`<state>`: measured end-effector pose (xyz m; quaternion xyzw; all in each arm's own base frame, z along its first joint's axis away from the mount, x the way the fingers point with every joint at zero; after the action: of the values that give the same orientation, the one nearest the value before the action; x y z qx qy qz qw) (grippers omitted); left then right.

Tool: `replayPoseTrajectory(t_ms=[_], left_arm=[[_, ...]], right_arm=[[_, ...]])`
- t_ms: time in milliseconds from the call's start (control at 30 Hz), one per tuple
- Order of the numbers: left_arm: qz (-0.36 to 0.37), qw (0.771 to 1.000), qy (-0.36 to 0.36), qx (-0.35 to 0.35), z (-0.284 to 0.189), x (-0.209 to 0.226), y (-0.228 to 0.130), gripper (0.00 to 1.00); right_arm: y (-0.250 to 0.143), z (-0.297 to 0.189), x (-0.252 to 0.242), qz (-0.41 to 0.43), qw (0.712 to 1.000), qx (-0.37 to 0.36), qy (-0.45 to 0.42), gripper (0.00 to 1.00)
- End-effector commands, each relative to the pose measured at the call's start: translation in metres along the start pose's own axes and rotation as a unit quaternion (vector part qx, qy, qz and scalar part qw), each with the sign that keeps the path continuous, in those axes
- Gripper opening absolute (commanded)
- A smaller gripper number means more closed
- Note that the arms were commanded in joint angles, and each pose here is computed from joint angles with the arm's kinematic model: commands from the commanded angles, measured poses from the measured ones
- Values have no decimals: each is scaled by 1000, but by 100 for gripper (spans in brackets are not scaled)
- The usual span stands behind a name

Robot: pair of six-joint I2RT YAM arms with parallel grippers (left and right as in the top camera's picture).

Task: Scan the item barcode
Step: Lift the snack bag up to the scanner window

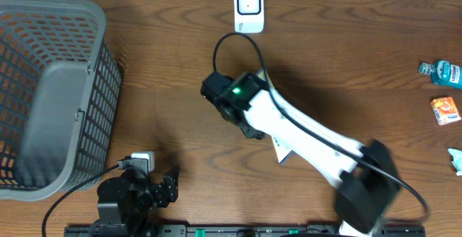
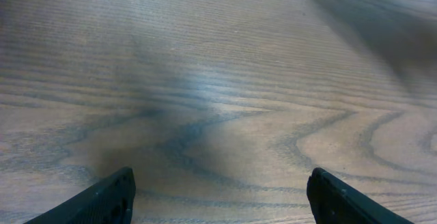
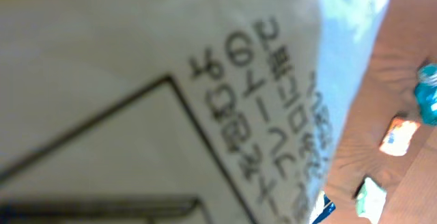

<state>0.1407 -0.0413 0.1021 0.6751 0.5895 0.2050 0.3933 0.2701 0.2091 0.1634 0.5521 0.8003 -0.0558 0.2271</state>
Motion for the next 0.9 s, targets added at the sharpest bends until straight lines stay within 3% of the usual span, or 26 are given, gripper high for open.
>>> replayPoseTrajectory(t_ms=[0,100,200,400,433,567,733,867], left_arm=[[-4,1000,-5,4,-1,-2,-2,80],[-4,1000,-5,4,-1,-2,-2,81],[-5,1000,-5,4,-1,-2,-2,81],[-4,1000,-5,4,-1,-2,-2,81],[-4,1000,-5,4,-1,-2,-2,81],[-4,1000,-5,4,-1,-2,-2,81],[-4,1000,-5,4,-1,-2,-2,81],[-4,1000,-5,4,-1,-2,-2,81]], right_arm=[[1,-32,-17,-5,999,-49,3,1],[-4,-57,-14,2,994,-69,88,1],[-8,-90,1,-30,968,-92,232,1],[-2,-153,-5,-66,861,-158,479,1],[6,-153,-17,-54,840,-166,514,1],[34,-128,-45,5,811,-169,561,1],[73,-103,-66,17,720,-205,663,1],[101,-81,-78,32,681,-224,697,1]])
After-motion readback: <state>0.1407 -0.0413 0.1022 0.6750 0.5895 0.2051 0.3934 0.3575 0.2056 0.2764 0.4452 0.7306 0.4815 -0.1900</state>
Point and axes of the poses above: each gripper's point midway between its finger pads, its own z axis out along the fingers, its own x axis along the line the jaws close on, y = z × x, the point moved 3 cm from there along -z, back along the fingers, and after that the axes turned 8 degrees about z, right-handed, at the moved point
